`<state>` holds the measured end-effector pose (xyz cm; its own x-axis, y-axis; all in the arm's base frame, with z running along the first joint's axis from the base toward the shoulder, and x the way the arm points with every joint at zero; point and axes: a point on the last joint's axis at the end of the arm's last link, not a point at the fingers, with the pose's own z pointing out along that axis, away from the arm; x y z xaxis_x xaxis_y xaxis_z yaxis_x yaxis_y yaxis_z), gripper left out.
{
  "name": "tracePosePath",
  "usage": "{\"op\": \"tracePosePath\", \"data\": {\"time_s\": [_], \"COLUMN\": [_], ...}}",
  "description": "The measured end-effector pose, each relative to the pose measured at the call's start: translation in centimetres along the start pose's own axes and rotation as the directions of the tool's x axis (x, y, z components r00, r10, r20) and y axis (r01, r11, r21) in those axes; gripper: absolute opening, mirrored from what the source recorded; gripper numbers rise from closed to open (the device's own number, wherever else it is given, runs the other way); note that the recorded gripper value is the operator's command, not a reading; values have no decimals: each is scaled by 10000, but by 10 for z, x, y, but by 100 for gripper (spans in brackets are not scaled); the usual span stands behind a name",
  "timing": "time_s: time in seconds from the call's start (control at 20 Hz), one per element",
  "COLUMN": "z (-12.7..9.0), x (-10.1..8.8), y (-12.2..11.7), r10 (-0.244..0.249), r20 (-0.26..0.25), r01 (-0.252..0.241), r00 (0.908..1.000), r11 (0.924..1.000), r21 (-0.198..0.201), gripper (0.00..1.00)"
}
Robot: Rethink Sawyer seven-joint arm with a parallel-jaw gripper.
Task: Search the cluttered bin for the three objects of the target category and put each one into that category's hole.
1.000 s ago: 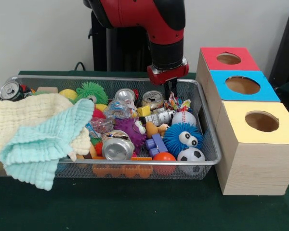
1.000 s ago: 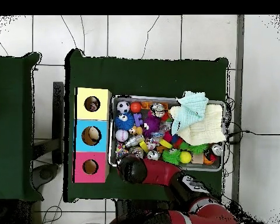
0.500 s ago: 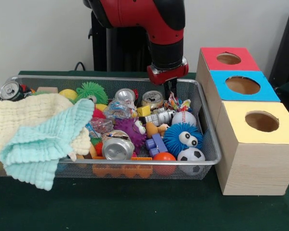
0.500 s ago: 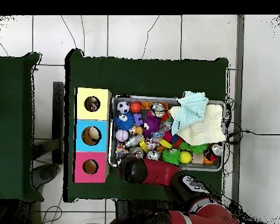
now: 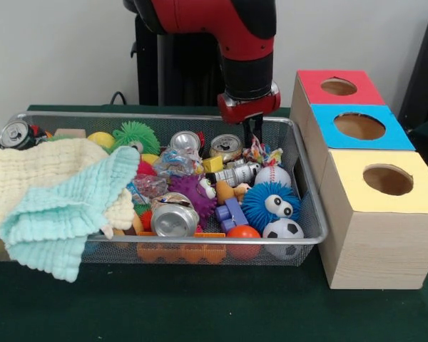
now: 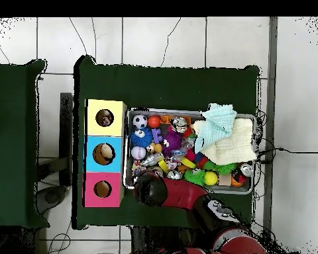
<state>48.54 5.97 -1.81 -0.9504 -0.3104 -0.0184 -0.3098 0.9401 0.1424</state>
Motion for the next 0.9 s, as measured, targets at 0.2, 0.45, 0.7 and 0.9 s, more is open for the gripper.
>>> {"op": "tracePosePath", "data": {"time_s": [0.2,0.45,0.7,0.9], "z": [-11,-23,-35,-44], "x": [-10,-17,-22,-26], "y": [1,6,13,20], "r10": [96,199,324,425], "r20": [76,-116,-436,-651], "r01": [-96,-199,-328,-439], "r00": [9999,9997,9985,9970], "r11": [9999,9998,9994,9988], "r21": [100,59,-85,-205], "gripper": [0,0,0,0]}}
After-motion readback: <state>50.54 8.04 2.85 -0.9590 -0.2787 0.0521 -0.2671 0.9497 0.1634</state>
